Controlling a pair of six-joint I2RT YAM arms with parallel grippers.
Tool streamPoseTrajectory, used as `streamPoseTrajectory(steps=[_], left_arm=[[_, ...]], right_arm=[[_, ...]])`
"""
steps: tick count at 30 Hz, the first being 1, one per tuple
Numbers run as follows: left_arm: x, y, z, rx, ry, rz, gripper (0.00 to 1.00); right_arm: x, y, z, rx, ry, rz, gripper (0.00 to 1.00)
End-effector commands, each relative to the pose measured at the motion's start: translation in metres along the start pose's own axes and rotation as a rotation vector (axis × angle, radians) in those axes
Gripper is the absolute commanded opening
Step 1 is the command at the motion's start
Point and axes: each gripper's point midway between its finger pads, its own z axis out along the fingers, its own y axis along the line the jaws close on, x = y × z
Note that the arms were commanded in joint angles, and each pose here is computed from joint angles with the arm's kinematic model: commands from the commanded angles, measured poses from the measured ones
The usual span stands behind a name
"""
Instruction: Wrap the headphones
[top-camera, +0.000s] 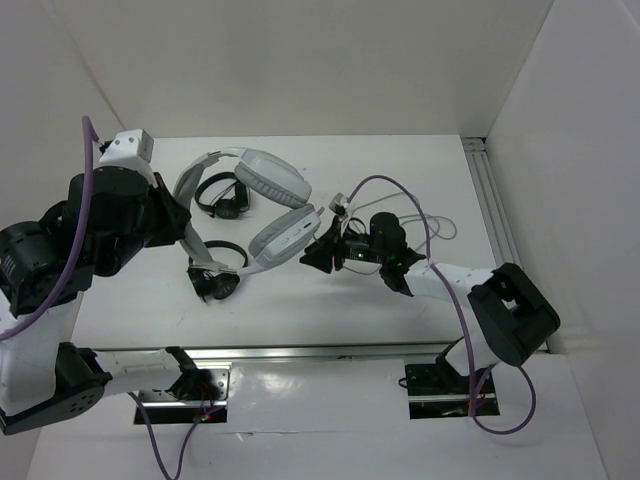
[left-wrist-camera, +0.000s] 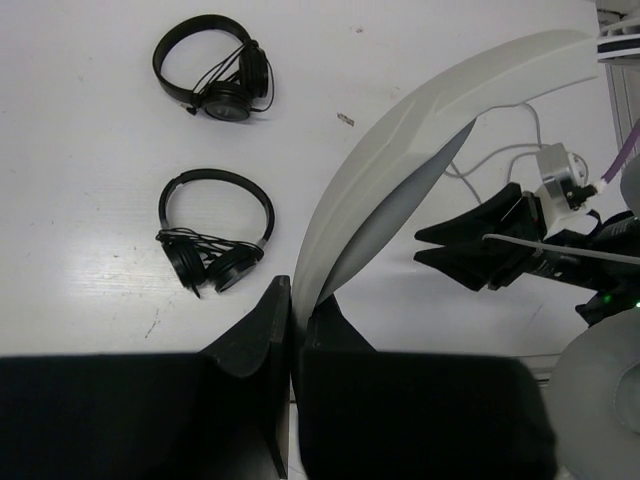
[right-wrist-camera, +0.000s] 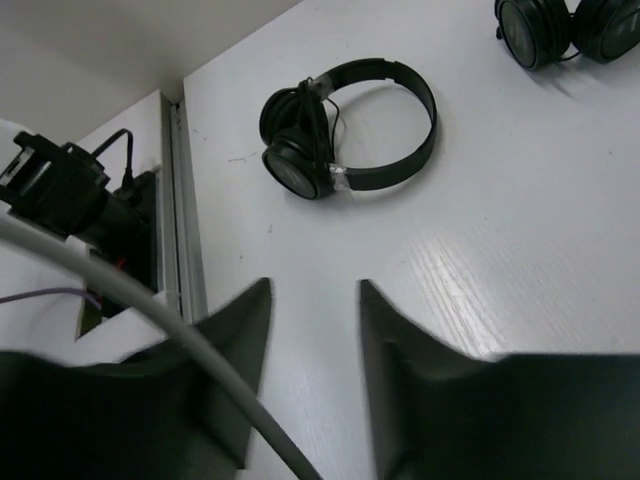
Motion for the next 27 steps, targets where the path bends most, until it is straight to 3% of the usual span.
streamPoseTrajectory(steps=[1, 2, 4, 7, 9, 10, 11, 13, 14, 18, 21, 27], left_arm=[[-0.035, -0.005, -0.014, 0.039, -0.134, -0.156, 0.00], [-0.035, -0.003, -0.014, 0.030, -0.141, -0.156, 0.00], [-0.033, 0.000, -0.009, 0.001, -0.140, -0.147, 0.00], [-0.032, 0.013, 0.003, -0.098, -0.164, -0.135, 0.00], [-0.034, 0.027, 0.011, -0.202, -0.207, -0.125, 0.00], [-0.032, 0.039, 0.026, -0.318, -0.237, -0.086, 0.00], [-0.030, 0.043, 0.033, -0.360, -0.248, -0.052, 0.00], [-0.018, 0.045, 0.059, -0.433, -0.234, 0.058, 0.00], [-0.013, 0.046, 0.066, -0.454, -0.230, 0.086, 0.00], [0.016, 0.046, 0.109, -0.518, -0.190, 0.268, 0.00], [0.034, 0.051, 0.129, -0.580, -0.173, 0.328, 0.00], [0.062, 0.056, 0.153, -0.626, -0.082, 0.477, 0.00]], right_arm=[[-0.011, 0.010, 0.003, -0.065, -0.086, -0.059, 0.39], [-0.004, 0.007, 0.002, -0.050, -0.079, -0.039, 0.15], [-0.003, 0.001, 0.003, -0.026, -0.092, -0.029, 0.00], [-0.007, 0.001, -0.004, 0.028, -0.111, -0.016, 0.00], [-0.018, -0.001, -0.014, 0.172, -0.171, -0.021, 0.00], [-0.006, -0.005, -0.019, 0.252, -0.130, -0.002, 0.00], [-0.015, -0.029, -0.032, 0.467, -0.186, -0.005, 0.00], [-0.024, -0.018, -0.048, 0.613, -0.229, -0.024, 0.00], [-0.022, -0.039, -0.074, 0.826, -0.231, -0.029, 0.00], [-0.031, -0.031, -0.123, 1.083, -0.237, -0.065, 0.00], [-0.035, -0.016, -0.136, 1.096, -0.212, -0.096, 0.00], [-0.060, 0.020, -0.128, 0.926, -0.108, -0.206, 0.00]])
